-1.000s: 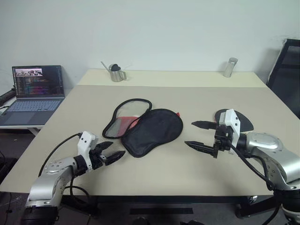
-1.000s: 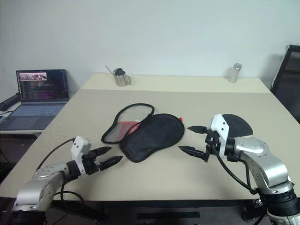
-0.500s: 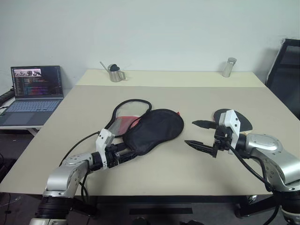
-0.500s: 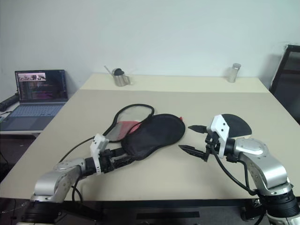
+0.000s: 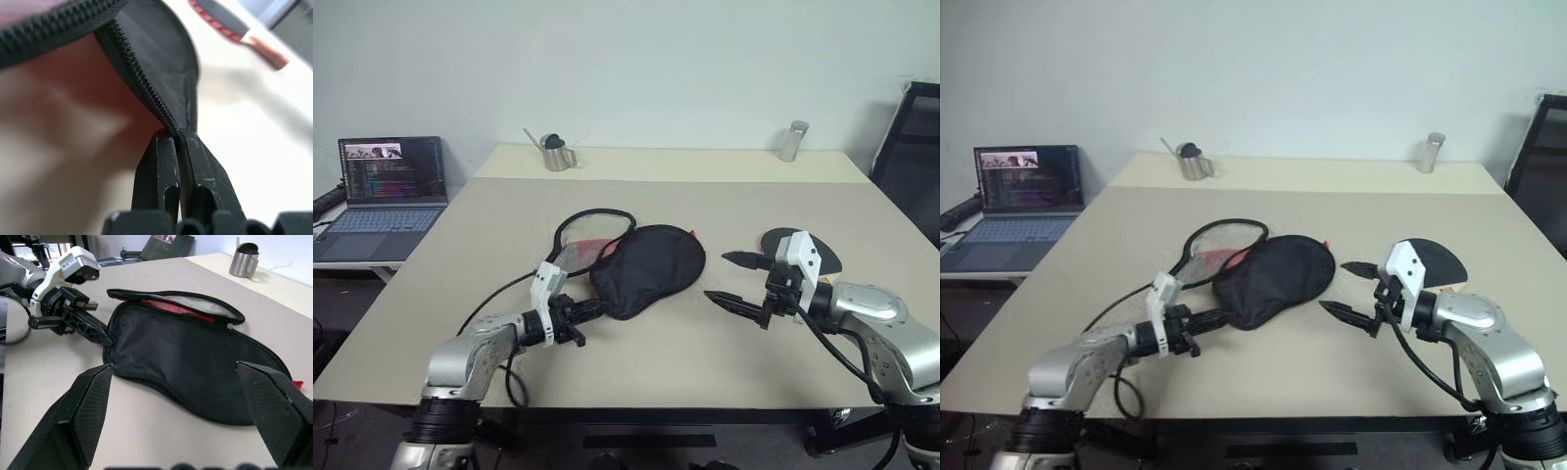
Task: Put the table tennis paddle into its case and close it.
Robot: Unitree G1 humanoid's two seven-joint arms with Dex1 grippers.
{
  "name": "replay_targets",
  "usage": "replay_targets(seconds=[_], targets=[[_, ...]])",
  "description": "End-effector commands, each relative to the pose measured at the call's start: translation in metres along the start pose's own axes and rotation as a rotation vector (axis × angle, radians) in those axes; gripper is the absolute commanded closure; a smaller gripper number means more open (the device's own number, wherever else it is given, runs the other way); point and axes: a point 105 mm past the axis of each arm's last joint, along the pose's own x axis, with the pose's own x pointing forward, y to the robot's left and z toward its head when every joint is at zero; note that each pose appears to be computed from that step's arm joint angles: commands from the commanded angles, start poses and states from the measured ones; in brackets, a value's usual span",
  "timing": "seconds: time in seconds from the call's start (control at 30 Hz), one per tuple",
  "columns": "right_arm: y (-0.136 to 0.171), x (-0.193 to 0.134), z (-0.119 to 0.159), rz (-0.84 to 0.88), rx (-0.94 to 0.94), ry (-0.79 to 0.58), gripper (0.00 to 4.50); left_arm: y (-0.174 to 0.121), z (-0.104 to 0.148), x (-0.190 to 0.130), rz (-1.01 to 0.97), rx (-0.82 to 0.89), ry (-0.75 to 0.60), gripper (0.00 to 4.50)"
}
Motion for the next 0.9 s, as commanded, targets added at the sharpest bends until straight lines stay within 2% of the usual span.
replay_targets(seconds=[0.03, 0.27, 0.47, 0.6, 0.7, 0.9], targets=[[-0.002, -0.009, 0.014, -0.028, -0.053, -0.026, 0.1, -0.019, 0.017, 0.016, -0.066, -0.028, -0.046, 4.46], [-0.007, -0.016, 0.015, -0.065, -0.068, -0.007, 0.1, -0.028, 0.023, 0.055, -0.103, -0.12, -0.057, 4.46], [-0.007, -0.018, 0.018, -0.076, -0.075, -0.003, 0.1, -0.025, 0.024, 0.08, -0.079, -0.073, -0.034, 4.46], [-0.007, -0.02, 0.019, -0.083, -0.075, 0.001, 0.1, -0.027, 0.02, 0.086, -0.093, -0.031, -0.01, 4.46], [-0.006, -0.02, 0.019, -0.088, -0.072, 0.0, 0.1, -0.031, 0.017, 0.082, -0.119, 0.016, 0.01, 3.73], [-0.007, -0.02, 0.018, -0.089, -0.064, -0.004, 0.1, -0.021, 0.004, 0.058, -0.074, 0.116, 0.066, 1.71]])
